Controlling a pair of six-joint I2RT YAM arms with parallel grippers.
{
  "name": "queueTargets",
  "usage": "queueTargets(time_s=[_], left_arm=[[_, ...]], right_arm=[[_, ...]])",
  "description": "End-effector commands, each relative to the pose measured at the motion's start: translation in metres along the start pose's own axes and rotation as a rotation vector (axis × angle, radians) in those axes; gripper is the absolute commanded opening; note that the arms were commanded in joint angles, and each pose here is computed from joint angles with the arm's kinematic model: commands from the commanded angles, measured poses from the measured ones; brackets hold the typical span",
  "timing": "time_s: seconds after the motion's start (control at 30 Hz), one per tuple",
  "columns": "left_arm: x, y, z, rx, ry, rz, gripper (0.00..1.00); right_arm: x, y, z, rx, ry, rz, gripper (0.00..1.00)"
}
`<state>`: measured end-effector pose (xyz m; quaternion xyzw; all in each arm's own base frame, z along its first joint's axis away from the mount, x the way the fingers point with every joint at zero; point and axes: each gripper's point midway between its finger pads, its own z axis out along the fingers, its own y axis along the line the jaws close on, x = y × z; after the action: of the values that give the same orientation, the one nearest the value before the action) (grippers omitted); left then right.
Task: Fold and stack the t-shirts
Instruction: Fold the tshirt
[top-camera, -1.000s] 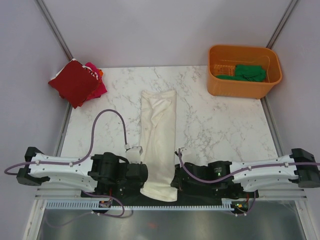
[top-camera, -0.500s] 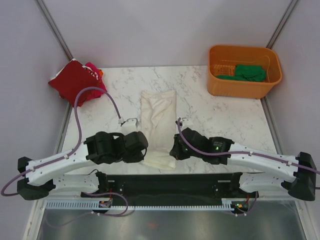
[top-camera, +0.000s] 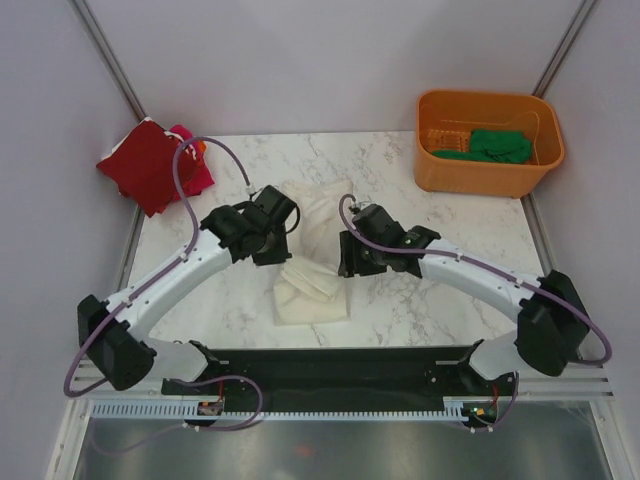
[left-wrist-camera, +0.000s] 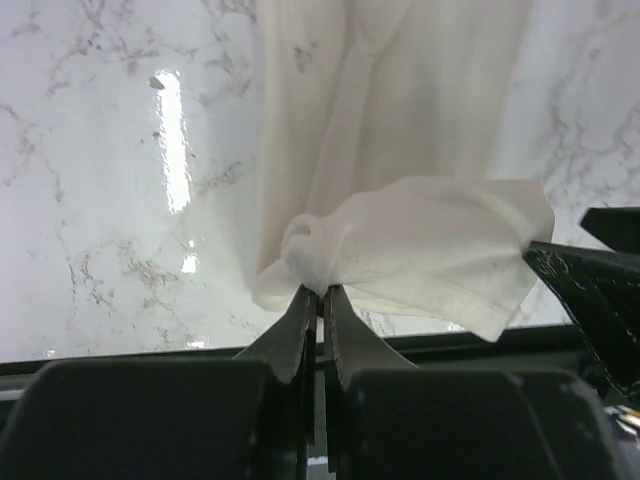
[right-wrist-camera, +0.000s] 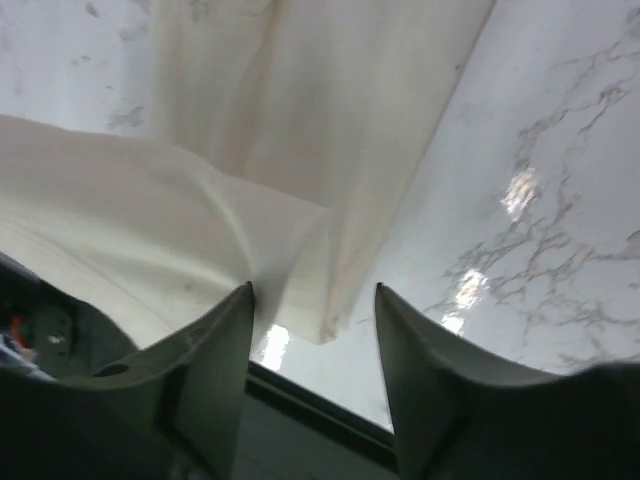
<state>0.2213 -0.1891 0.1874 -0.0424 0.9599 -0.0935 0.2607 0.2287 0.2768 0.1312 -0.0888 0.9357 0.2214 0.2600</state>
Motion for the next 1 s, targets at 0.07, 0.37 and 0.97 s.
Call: queueTargets(time_s=[0.07, 0.37, 0.97], left_arm=[[-0.057, -0.009, 0.066, 0.072, 0.008, 0.047, 0.10], [-0.167, -0.034, 0.179, 0.206, 0.158, 0.029, 0.94], [-0.105, 0.042, -0.016, 0.121, -0.148, 0.095, 0.91]], right_arm=[[-0.025, -0.031, 0.033, 0.024, 0.072, 0.014, 0.65], [-0.111, -0.067, 0.025, 0.088, -0.070, 0.105, 0.68], [0.013, 0.038, 0.037, -0.242, 0.203, -0.129, 0.23]])
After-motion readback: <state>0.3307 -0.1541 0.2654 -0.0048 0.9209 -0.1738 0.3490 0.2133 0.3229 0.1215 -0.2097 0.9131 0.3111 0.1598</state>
